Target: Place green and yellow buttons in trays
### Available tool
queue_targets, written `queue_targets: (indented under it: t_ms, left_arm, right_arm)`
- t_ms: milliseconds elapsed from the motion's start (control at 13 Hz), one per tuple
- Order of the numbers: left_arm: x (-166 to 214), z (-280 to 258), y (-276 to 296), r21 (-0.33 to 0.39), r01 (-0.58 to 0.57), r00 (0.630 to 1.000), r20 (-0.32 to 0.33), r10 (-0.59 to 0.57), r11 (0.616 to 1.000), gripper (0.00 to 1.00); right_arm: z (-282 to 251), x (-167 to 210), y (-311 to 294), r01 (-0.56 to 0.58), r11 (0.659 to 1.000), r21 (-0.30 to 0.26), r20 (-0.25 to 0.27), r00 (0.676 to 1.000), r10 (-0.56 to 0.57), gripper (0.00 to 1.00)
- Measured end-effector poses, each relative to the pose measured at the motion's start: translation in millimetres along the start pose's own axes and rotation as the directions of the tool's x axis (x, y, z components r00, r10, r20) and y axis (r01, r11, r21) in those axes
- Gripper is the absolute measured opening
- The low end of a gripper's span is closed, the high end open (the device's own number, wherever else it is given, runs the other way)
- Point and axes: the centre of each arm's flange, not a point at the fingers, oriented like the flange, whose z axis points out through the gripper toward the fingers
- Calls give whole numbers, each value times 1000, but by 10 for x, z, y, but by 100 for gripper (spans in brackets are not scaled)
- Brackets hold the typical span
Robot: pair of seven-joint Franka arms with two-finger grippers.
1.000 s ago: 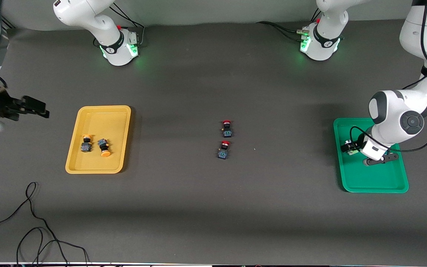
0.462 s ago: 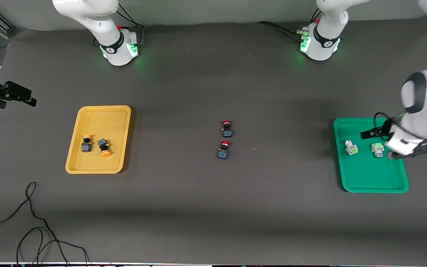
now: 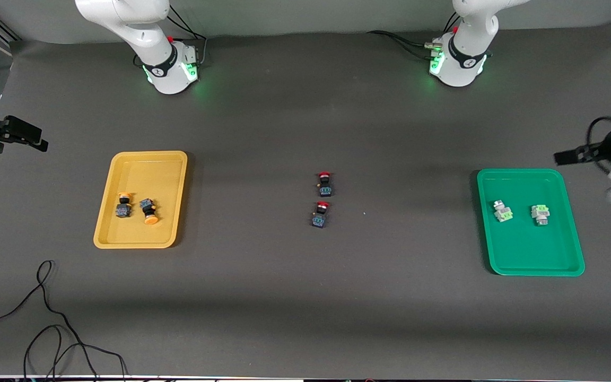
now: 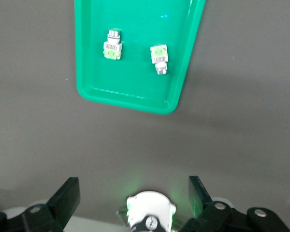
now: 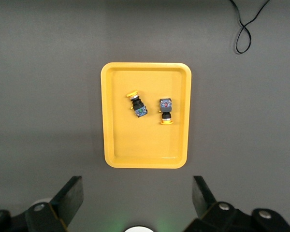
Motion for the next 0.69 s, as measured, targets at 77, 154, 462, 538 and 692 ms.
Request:
queue_targets:
  t_ms: [77,154,462,538,692]
  left_arm:
    - [-85,-209,-36,-4,-4,1000,-17,4,1000,100]
    - [-155,-386,-60,-9,-7,999,-41,7,1000,100]
    - [-248,-528,84,-13,-36,999,-34,36,999,100]
    - [-244,-504,173,-8,-46,999,-21,46,999,100]
    - [-226,-465,302,-2,-62,998,-8,62,998,100]
  right_arm:
    - [-2,1,-10,1,1000,0,-1,1000,-1,100]
    - [-3,2,-25,3,1000,-1,-1,1000,-3,100]
    - [-14,4,-51,-42,999,-1,-4,999,42,100]
    - [-20,2,-52,-47,999,-1,-5,999,47,100]
    - [-31,-3,-52,-50,999,-1,-7,999,50,100]
